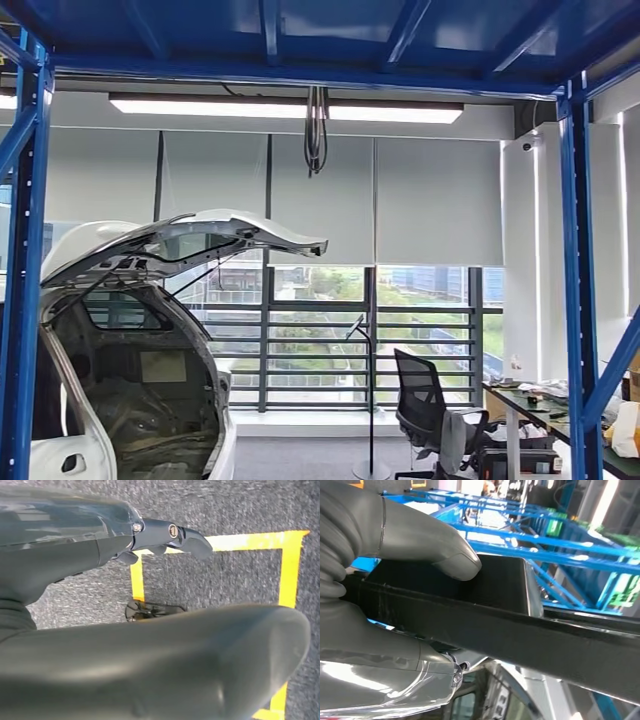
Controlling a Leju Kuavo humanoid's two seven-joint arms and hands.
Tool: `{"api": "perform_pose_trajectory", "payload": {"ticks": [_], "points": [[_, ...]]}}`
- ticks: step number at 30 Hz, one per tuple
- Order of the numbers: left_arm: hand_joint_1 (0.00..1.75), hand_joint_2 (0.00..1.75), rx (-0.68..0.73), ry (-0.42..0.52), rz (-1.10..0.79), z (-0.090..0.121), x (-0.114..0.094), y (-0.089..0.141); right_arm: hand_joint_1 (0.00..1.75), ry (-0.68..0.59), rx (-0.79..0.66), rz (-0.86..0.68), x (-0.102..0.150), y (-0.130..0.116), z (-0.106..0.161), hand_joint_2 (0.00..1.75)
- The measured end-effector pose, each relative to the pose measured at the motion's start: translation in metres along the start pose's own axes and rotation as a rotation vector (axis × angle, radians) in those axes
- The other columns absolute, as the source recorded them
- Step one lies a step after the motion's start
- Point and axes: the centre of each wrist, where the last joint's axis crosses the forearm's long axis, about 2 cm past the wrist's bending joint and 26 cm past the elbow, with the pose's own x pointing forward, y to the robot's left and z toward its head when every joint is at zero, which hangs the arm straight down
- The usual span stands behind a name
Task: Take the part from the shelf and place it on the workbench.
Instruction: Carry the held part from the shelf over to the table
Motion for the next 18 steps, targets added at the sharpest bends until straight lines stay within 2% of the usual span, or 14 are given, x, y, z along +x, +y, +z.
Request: {"api": "perform_pose_trajectory", "payload": {"ticks": [11, 18], "points": [[0.0, 1.75, 0.075, 0.089, -0.034, 0.006, -0.01, 0.036, 1.75, 0.013, 0.003, -0.034, -0.005, -0.004, 0.009, 1.75], [0.0, 1.75, 0.093, 0.104, -0.032, 0.007, -0.011, 0.043, 1.75, 0.041, 0.011, -0.016, -0.004, -0.007, 0.019, 1.75]]}}
